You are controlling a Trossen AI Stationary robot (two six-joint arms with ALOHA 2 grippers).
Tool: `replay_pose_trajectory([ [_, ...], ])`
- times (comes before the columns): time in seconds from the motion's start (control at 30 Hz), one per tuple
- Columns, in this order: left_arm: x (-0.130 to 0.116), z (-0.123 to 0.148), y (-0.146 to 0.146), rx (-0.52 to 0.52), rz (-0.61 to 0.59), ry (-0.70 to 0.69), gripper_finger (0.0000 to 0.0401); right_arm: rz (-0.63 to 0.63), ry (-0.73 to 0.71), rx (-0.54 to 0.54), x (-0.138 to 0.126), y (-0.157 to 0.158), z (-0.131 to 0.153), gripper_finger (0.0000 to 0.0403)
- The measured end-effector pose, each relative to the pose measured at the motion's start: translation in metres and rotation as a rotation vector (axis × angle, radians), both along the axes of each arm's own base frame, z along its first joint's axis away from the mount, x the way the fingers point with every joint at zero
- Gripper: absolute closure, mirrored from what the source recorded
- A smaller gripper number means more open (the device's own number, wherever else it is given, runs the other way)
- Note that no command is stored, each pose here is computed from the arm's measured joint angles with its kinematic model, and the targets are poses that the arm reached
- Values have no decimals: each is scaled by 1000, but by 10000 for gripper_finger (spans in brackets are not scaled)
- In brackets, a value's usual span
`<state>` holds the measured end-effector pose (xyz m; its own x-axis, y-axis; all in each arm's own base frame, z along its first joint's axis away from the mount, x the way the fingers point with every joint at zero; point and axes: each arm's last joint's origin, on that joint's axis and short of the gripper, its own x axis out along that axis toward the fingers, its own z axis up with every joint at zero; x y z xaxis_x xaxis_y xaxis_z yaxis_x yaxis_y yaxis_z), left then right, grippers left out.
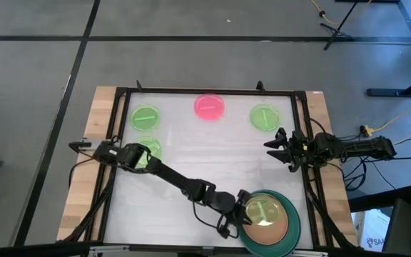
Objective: Stack plastic plates
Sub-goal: Stack the light green plate on top of the brown plate, then stack the light green plate on top of the light green plate
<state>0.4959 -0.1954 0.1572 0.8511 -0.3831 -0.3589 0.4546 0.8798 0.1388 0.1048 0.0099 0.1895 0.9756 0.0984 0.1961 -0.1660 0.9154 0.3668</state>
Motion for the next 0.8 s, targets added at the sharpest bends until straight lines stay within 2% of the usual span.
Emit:
replay_pose_trajectory([
  [0.23, 0, 2, -1, -12, 1, -16, 316, -1, 0, 0, 0, 0, 0, 233],
  [0.33, -4, 7, -3, 5, 10, 20, 297, -1, 0, 0, 0, 0, 0, 233],
  [0.47, -15, 40, -3, 52, 83, 76, 291, 0, 1, 0, 0, 0, 0, 233],
  [0.53, -25, 58, 1, 93, 136, 116, 290, 1, 1, 1, 0, 0, 0, 233],
  [0.67, -53, 79, 16, 195, 254, 303, 290, 1, 2, 1, 0, 0, 0, 233],
  [0.8, -91, 106, 36, 223, 418, 380, 290, 2, 3, 2, 0, 0, 0, 233],
])
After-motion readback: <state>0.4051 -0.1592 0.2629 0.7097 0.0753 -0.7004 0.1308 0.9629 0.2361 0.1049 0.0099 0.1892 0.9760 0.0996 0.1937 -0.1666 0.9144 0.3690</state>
